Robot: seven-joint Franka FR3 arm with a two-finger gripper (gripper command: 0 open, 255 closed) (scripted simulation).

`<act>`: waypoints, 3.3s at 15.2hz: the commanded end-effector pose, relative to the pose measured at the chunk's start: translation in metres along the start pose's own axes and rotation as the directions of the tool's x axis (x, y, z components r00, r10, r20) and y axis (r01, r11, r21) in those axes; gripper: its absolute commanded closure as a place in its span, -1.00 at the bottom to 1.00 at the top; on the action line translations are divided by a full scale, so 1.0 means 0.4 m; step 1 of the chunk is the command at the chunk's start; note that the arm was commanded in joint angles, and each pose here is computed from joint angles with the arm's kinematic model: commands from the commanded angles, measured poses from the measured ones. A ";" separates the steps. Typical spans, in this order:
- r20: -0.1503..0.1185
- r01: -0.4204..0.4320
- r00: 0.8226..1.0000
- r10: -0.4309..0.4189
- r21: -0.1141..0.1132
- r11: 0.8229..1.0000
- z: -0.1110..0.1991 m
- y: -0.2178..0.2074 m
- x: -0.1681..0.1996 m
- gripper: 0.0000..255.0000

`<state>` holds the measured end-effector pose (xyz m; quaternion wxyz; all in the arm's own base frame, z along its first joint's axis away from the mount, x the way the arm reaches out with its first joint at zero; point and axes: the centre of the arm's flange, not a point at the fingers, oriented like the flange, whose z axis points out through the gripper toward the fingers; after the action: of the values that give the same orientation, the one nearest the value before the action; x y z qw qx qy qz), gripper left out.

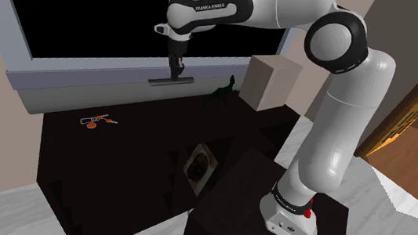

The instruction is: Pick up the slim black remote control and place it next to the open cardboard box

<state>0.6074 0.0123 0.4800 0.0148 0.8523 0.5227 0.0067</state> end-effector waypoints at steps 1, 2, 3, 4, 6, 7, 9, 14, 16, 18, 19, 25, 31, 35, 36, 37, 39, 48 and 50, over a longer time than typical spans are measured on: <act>-0.002 -0.001 1.000 0.001 -0.004 1.000 -0.030 0.004 -0.001 1.00; -0.002 -0.001 1.000 0.001 -0.004 1.000 -0.044 0.005 -0.001 1.00; -0.002 -0.001 1.000 0.001 -0.004 1.000 -0.057 0.005 -0.001 1.00; -0.002 -0.001 1.000 0.001 -0.004 1.000 -0.070 0.006 -0.001 1.00; -0.002 -0.001 1.000 0.001 -0.004 1.000 -0.096 0.007 -0.001 1.00; -0.002 -0.001 1.000 0.001 -0.004 1.000 -0.110 0.007 -0.001 1.00; -0.002 -0.001 1.000 0.001 -0.004 1.000 -0.136 0.008 -0.001 1.00; -0.002 -0.001 1.000 0.001 -0.004 1.000 -0.202 0.010 -0.002 1.00; -0.002 -0.001 1.000 0.001 -0.004 1.000 -0.228 0.011 -0.002 1.00; -0.002 -0.001 1.000 0.001 -0.004 1.000 -0.255 0.012 -0.002 1.00; -0.002 -0.001 1.000 0.001 -0.004 1.000 -0.268 0.012 -0.002 1.00; -0.002 -0.001 1.000 0.001 -0.004 1.000 -0.347 0.015 -0.002 1.00; -0.002 -0.001 1.000 0.001 -0.004 1.000 -0.392 -0.001 -0.066 1.00; -0.002 -0.001 1.000 0.001 -0.004 1.000 -0.393 -0.035 -0.194 1.00; -0.002 -0.001 1.000 0.001 -0.004 1.000 -0.393 -0.043 -0.226 1.00; -0.002 -0.001 1.000 0.001 -0.004 1.000 -0.393 -0.052 -0.257 1.00; -0.002 -0.001 1.000 0.001 -0.004 1.000 -0.393 -0.069 -0.321 1.00; -0.002 -0.001 1.000 0.001 -0.004 1.000 -0.395 -0.145 -0.608 1.00; -0.002 -0.001 1.000 0.001 -0.004 1.000 -0.395 -0.162 -0.672 1.00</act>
<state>0.4333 -0.1865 0.6361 0.0163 0.8529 0.5218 0.0087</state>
